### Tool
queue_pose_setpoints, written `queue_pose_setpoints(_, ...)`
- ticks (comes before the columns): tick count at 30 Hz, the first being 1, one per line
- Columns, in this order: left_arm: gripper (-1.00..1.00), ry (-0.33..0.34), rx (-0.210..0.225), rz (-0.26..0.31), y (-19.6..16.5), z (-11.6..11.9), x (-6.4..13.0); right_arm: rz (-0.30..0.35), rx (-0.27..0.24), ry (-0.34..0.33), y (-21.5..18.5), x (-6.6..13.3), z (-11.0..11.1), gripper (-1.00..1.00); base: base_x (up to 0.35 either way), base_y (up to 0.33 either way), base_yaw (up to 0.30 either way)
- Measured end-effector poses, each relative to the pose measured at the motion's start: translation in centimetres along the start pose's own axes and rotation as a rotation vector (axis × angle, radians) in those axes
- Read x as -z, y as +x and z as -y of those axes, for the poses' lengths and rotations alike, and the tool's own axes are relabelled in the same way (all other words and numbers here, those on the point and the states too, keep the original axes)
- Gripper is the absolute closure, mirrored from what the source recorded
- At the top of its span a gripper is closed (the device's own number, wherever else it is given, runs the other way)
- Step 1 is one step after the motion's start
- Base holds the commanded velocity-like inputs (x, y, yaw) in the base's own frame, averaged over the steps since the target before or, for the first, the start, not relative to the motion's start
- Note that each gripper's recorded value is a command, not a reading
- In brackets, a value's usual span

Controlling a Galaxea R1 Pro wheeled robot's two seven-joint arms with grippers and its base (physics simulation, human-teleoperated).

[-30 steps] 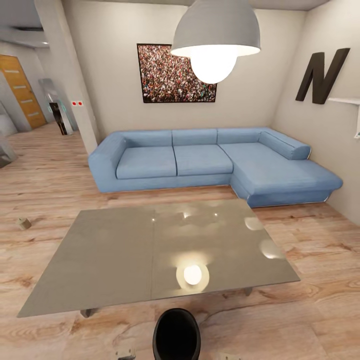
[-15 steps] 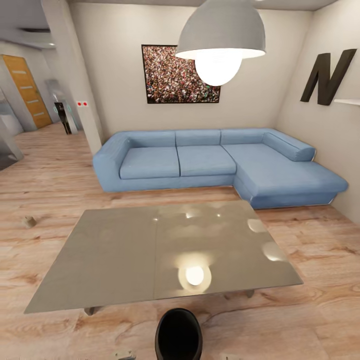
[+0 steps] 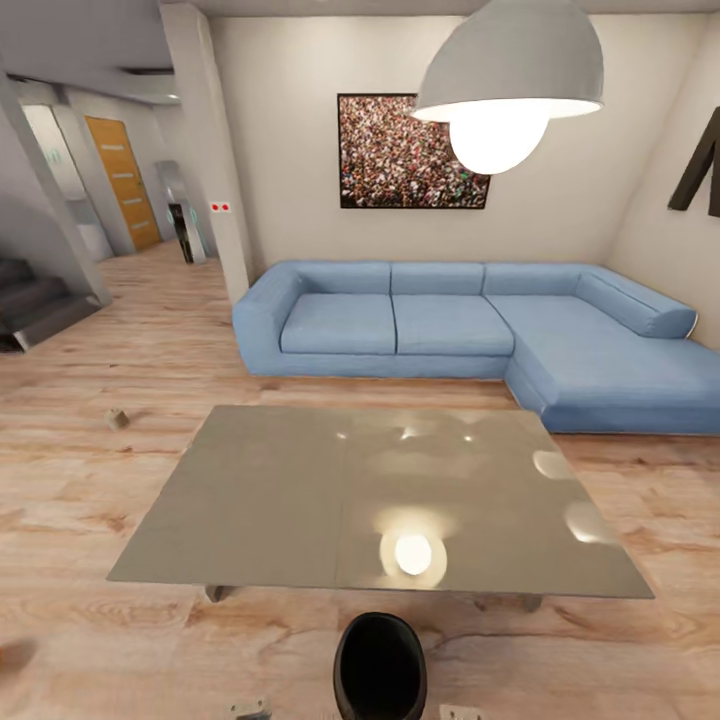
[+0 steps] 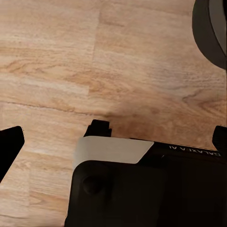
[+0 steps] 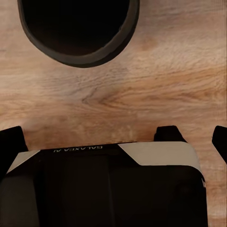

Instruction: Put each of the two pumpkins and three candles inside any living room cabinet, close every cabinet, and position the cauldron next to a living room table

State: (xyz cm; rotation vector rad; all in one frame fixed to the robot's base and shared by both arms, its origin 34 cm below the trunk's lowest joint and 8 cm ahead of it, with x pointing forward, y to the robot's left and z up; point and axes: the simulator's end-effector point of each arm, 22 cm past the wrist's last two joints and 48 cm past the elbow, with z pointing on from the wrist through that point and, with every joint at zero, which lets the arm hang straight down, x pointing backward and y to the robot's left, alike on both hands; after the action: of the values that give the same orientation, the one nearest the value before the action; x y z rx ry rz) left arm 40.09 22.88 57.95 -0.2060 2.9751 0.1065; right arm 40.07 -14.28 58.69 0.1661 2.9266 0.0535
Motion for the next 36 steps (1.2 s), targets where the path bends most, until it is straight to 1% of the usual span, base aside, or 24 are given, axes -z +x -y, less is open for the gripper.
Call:
queue_pose_setpoints(4,-1.00,0.000,0.000,-0.001,0.0,0.0,0.0,0.011,-0.002,-0.001,-0.1,0.0,-0.1,-1.00,-0.164,0.000,0.283)
queue_pose_setpoints(13,-1.00,0.001,0.000,-0.001,0.1,0.0,0.0,0.018,-0.001,-0.006,-0.2,0.1,-0.3,-1.00,-0.017,0.000,0.285)
queue_pose_setpoints(18,-1.00,0.001,0.006,-0.003,0.1,0.0,0.0,0.057,-0.012,-0.009,-0.8,0.1,-0.3,-1.00,-0.001,0.000,0.291)
queue_pose_setpoints(23,-1.00,-0.003,0.011,-0.001,-0.1,-0.2,0.0,0.026,-0.007,0.013,1.2,-0.3,0.7,-1.00,0.000,0.000,0.292)
queue_pose_setpoints(26,-1.00,-0.006,0.034,-0.004,0.0,-0.4,0.0,0.014,-0.006,0.021,1.9,-0.3,1.1,-1.00,0.000,0.000,0.292)
queue_pose_setpoints(28,-1.00,-0.007,0.040,-0.006,0.0,-0.4,0.0,0.012,-0.007,0.022,1.9,-0.4,1.3,-1.00,0.000,0.000,0.292)
queue_pose_setpoints(30,-1.00,-0.007,0.043,-0.008,0.1,-0.4,0.0,0.010,-0.012,0.022,2.0,-0.4,1.4,-1.00,0.000,0.000,0.292)
queue_pose_setpoints(33,-1.00,-0.007,0.043,-0.009,0.2,-0.4,0.0,0.003,-0.038,0.021,2.2,-0.4,1.5,-1.00,0.000,0.000,0.292)
queue_pose_setpoints(36,-1.00,-0.007,0.042,-0.011,0.3,-0.3,0.0,0.001,-0.048,0.020,2.2,-0.4,1.5,-1.00,0.000,0.000,0.292)
